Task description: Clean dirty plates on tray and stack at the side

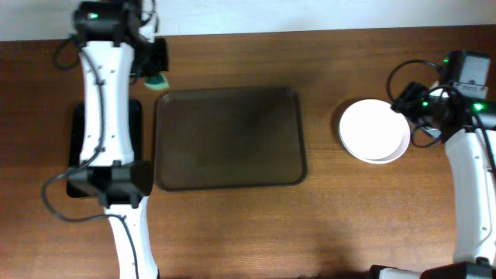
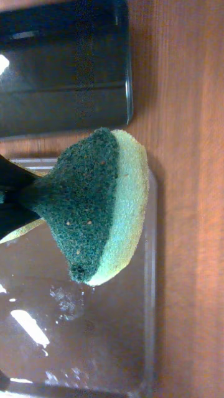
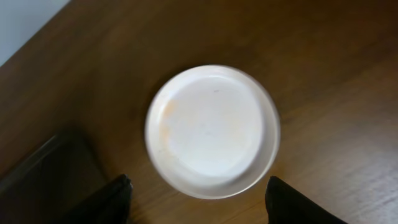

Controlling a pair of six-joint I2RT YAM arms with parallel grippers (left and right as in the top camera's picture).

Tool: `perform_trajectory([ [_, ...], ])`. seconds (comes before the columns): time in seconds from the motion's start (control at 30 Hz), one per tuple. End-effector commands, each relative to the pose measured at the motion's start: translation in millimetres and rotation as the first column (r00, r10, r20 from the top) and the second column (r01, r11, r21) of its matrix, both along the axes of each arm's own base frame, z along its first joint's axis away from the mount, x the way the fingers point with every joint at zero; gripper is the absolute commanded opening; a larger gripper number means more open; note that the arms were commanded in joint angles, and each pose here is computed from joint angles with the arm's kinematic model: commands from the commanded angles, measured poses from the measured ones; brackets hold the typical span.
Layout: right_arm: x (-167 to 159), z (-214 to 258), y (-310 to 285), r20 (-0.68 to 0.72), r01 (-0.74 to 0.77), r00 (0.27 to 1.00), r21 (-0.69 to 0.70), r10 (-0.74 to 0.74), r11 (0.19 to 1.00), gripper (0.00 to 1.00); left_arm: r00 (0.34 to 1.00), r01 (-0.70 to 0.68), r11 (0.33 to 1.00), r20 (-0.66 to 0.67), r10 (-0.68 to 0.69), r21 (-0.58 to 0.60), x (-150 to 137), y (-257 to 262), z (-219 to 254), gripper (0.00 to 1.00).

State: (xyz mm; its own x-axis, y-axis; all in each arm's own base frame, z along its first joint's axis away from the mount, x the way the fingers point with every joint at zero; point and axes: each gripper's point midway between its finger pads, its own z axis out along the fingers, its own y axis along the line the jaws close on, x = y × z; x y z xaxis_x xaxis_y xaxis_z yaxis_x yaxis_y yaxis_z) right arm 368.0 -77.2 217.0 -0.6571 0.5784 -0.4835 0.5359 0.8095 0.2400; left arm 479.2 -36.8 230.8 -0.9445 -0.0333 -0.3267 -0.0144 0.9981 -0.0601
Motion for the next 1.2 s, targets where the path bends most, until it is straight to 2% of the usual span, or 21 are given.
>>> perform_trajectory([
  [0.0,5,-1,44,-0.010,-0.130,0.991,0.006,0.130,0.992,0.70,0.995,-0.077,0.997,0.069,0.075,0.019,-26,32,45,0.01],
  [0.1,11,0,72,0.006,-0.205,0.979,-0.014,0.205,0.979,0.76,0.965,-0.253,0.961,-0.044,0.259,0.110,-54,78,22,0.01],
  [0.2,20,-1,96,0.022,-0.264,0.964,-0.018,0.264,0.964,0.79,0.923,-0.299,0.940,-0.202,0.329,0.164,-68,109,-39,0.01],
  [0.3,22,-11,104,-0.005,-0.284,0.959,-0.012,0.284,0.959,0.79,0.900,-0.352,0.921,-0.208,0.382,0.167,-59,136,-101,0.01],
  [0.4,22,-18,104,-0.027,-0.285,0.958,-0.010,0.285,0.958,0.79,0.913,-0.328,0.935,-0.208,0.351,0.138,-55,140,-149,0.01],
  [0.53,22,-20,104,-0.035,-0.286,0.958,-0.011,0.285,0.958,0.79,0.916,-0.328,0.934,-0.196,0.350,0.139,-57,146,-179,0.02],
  [0.57,19,-21,103,-0.045,-0.286,0.957,-0.009,0.285,0.958,0.79,0.923,-0.309,0.940,-0.192,0.332,0.142,-56,149,-179,0.08],
  [0.67,18,-22,103,-0.051,-0.284,0.958,-0.011,0.283,0.959,0.79,0.934,-0.282,0.948,-0.183,0.307,0.149,-54,153,-179,0.49],
  [0.7,18,-22,102,-0.053,-0.283,0.958,-0.012,0.282,0.959,0.79,0.934,-0.283,0.948,-0.183,0.308,0.148,-54,154,-179,0.75],
  [0.73,17,-23,102,-0.057,-0.284,0.957,-0.013,0.283,0.959,0.79,0.935,-0.285,0.948,-0.176,0.308,0.144,-52,154,-176,0.99],
  [0.83,17,-19,102,-0.056,-0.314,0.948,-0.032,0.312,0.949,0.79,0.943,-0.287,0.950,-0.138,0.304,0.126,-44,153,-146,0.99],
  [0.9,15,-5,100,-0.039,-0.325,0.946,-0.054,0.323,0.944,0.80,0.952,-0.292,0.950,-0.063,0.300,0.110,-38,151,-97,0.99],
  [1.0,8,48,94,0.032,-0.314,0.947,-0.115,0.320,0.942,0.84,0.953,-0.292,0.954,0.105,0.284,0.073,-41,143,-14,0.99],
  [1.03,2,71,87,0.056,-0.292,0.952,-0.146,0.302,0.945,0.90,0.944,-0.296,0.953,0.171,0.281,0.068,-45,141,13,0.99],
  [1.17,-52,154,72,0.155,-0.224,0.953,-0.222,0.262,0.949,0.98,0.923,-0.277,0.961,0.281,0.262,0.013,-55,129,57,0.99],
])
